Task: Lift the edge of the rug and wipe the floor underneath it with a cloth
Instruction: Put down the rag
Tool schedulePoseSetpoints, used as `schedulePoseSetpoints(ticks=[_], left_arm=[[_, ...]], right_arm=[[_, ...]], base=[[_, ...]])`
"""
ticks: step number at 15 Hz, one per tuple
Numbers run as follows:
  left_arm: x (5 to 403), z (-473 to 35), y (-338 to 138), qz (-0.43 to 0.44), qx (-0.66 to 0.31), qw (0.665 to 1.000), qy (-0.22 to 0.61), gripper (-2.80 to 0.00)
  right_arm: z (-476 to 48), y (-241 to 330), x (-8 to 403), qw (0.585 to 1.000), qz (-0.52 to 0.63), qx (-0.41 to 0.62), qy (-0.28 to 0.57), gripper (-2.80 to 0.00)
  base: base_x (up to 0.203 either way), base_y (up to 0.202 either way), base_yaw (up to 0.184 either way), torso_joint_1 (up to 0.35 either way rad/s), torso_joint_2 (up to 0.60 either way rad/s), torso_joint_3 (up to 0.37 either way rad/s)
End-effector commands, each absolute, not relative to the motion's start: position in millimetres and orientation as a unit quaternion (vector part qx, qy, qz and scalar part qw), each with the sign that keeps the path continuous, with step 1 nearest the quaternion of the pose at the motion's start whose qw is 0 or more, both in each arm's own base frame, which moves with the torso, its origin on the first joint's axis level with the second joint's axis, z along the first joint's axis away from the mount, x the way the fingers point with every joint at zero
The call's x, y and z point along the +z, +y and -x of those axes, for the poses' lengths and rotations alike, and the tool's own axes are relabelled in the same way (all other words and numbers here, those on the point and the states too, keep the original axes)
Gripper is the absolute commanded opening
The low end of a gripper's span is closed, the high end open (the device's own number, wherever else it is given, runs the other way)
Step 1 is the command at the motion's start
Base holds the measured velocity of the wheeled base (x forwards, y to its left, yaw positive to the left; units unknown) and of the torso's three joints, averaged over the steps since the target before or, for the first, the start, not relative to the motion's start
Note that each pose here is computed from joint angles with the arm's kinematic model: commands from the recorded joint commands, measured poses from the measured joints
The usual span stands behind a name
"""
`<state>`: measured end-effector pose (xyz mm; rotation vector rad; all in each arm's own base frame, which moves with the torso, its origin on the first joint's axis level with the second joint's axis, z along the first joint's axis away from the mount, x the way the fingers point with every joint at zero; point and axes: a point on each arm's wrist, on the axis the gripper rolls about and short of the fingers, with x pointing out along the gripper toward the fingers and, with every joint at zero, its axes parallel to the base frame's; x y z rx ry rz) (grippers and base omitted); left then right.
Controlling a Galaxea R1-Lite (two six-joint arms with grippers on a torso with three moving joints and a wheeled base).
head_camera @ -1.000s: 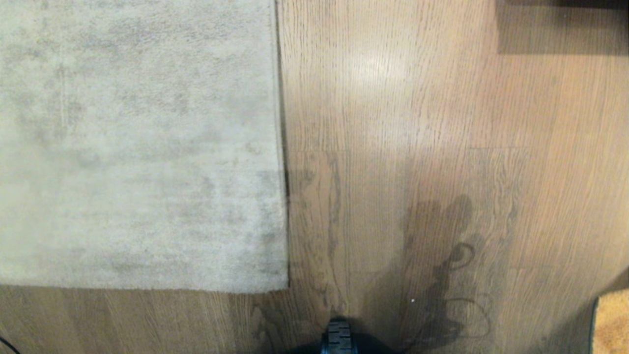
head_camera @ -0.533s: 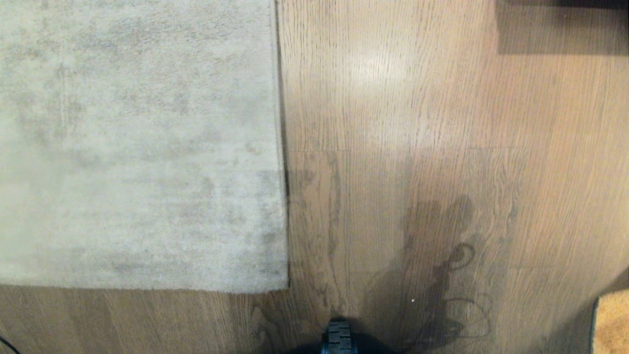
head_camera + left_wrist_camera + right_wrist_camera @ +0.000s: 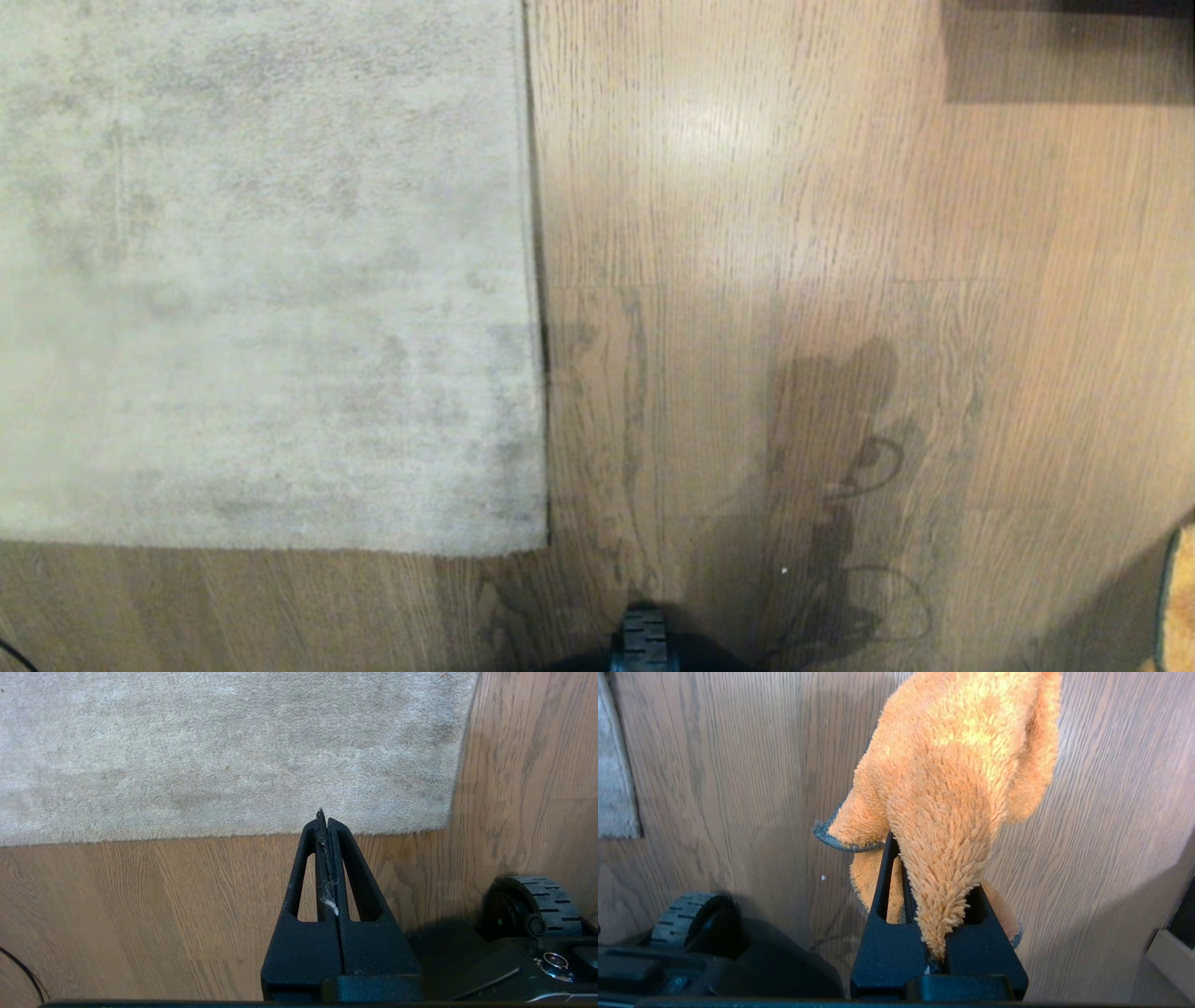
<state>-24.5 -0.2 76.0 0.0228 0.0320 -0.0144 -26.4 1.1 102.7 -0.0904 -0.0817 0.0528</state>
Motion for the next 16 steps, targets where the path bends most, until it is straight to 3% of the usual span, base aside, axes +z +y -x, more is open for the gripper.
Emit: schedulePoseSetpoints(ticks=[1, 7, 16], left_arm=[[75.9, 24.5, -0.2, -0.011, -0.007, 1.000, 0.016, -2.80], [75.9, 24.5, -0.2, -0.011, -0.007, 1.000, 0.016, -2.80], [75.9, 24.5, -0.2, -0.011, -0.007, 1.000, 0.016, -2.80]], right_arm=[[20.3, 1.1, 117.1, 0.998, 0.045, 0.028, -0.023, -2.80], [-8.1, 1.2, 149.1, 0.998, 0.043, 0.030, 0.040, -2.80], [-100.3, -7.7, 180.9, 0.997, -0.005, -0.020, 0.081, -2.80]], base=[[0.000, 0.000, 0.000, 0.000, 0.00, 0.000], [0.000, 0.000, 0.000, 0.000, 0.00, 0.000], [0.000, 0.000, 0.000, 0.000, 0.00, 0.000]])
